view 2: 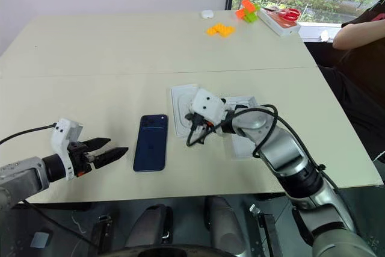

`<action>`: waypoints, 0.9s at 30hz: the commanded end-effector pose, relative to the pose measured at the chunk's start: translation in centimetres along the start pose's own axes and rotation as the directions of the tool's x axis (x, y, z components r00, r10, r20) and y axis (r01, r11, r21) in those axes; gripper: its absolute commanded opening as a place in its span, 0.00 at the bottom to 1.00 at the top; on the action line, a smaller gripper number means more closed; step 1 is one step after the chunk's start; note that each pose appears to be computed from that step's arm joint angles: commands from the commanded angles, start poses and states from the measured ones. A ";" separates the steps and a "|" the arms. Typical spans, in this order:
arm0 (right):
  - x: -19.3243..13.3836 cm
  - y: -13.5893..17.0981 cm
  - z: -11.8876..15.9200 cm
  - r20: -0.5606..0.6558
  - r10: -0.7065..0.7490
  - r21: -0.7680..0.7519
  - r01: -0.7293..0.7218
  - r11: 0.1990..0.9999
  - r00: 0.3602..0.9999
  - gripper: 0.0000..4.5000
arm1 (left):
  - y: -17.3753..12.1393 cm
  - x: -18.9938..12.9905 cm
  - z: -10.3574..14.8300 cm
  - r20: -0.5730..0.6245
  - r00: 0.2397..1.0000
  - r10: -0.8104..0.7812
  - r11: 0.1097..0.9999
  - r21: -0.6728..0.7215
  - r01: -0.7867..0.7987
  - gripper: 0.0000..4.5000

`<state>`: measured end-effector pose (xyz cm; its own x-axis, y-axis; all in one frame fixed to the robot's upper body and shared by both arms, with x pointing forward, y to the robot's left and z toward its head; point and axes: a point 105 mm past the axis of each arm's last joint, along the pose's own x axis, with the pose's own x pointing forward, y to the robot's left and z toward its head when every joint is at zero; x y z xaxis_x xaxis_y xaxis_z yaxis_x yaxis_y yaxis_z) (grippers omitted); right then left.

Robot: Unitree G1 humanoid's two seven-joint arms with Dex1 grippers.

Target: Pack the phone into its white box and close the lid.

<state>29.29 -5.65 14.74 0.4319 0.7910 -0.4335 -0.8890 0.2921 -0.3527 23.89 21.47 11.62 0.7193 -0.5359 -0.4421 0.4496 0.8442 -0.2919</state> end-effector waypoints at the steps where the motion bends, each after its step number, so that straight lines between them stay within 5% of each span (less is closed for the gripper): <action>1: 0.0 2.0 1.4 0.015 0.090 -0.095 -0.088 0.992 0.996 0.00 | -0.2 -0.1 -0.8 -0.136 0.990 -0.038 0.993 -0.117 0.022 0.99; 12: 4.2 4.1 0.2 -0.136 0.155 0.014 -0.154 0.988 0.978 0.00 | -3.2 1.6 -1.7 -0.214 0.956 -0.201 0.947 -0.292 0.134 0.99; 27: 7.5 3.7 -0.7 -0.213 0.166 0.070 -0.154 0.986 0.963 0.00 | -4.6 2.7 -1.6 -0.223 0.949 -0.224 0.922 -0.363 0.133 0.99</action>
<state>29.26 0.57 9.53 0.2970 0.6968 -0.6529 -0.9549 0.2192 -0.2005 23.37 16.63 10.67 0.4894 -0.6884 -0.5353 0.3170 0.7123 -0.6262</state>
